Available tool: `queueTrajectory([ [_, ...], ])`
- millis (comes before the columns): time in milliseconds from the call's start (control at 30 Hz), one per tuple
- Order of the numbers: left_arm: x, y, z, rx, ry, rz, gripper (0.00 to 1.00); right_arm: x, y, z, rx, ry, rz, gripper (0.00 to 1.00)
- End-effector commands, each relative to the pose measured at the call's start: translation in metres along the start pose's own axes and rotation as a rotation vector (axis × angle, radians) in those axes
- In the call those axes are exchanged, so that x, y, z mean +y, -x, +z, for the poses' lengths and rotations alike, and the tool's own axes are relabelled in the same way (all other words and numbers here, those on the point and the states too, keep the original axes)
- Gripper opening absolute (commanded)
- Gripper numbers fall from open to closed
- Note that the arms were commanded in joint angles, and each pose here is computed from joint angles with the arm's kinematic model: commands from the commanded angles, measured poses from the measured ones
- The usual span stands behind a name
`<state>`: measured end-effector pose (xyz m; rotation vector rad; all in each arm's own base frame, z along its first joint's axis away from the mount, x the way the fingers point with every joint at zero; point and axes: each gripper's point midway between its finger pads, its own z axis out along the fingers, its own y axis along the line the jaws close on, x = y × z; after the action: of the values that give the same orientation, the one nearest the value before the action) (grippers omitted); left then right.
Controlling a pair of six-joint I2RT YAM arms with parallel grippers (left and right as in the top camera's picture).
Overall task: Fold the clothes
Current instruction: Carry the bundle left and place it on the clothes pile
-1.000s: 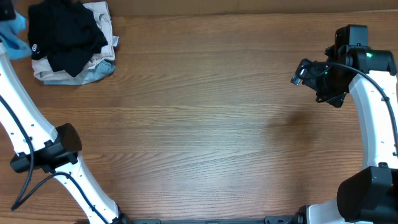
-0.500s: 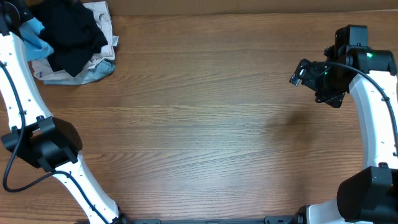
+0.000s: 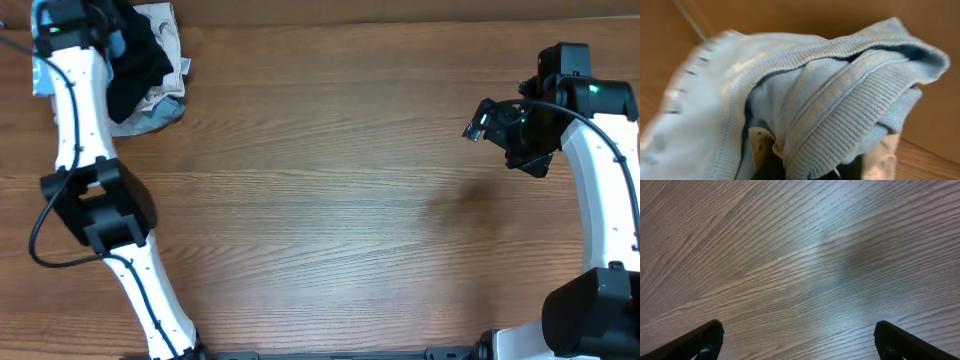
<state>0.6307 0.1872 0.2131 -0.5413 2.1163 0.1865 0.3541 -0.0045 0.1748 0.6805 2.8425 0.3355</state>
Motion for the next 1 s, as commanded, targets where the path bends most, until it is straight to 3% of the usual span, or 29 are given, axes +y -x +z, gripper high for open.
queueTrajectory([
  [0,-0.040,-0.024,0.016,0.034,-0.065,0.015,0.04,0.006,0.004,-0.012,-0.040,0.024,-0.009,1.00],
  [100,-0.056,-0.029,0.017,0.030,-0.085,0.028,0.06,0.007,0.005,-0.012,-0.044,0.025,-0.010,1.00],
  [167,-0.066,-0.028,0.016,0.020,-0.099,0.035,0.16,0.008,0.006,-0.012,-0.050,0.028,-0.011,1.00],
  [200,-0.069,-0.026,0.015,0.011,-0.104,0.036,0.30,0.008,0.007,-0.012,-0.053,0.029,-0.012,1.00],
  [267,-0.074,-0.019,0.011,-0.013,-0.115,0.036,0.95,0.008,0.008,-0.013,-0.059,0.030,-0.020,1.00],
  [300,-0.076,-0.017,0.009,-0.017,-0.117,0.037,1.00,0.008,0.009,-0.013,-0.061,0.031,-0.025,1.00],
  [433,-0.073,-0.002,-0.019,-0.006,-0.118,0.054,1.00,0.010,0.012,-0.013,-0.071,0.035,-0.027,1.00],
  [700,-0.052,0.040,-0.094,-0.026,-0.091,0.236,1.00,0.011,0.015,-0.013,-0.084,0.041,-0.030,1.00],
  [967,0.016,0.057,-0.073,-0.056,0.002,0.173,1.00,0.011,0.014,-0.013,-0.081,0.039,-0.029,1.00],
])
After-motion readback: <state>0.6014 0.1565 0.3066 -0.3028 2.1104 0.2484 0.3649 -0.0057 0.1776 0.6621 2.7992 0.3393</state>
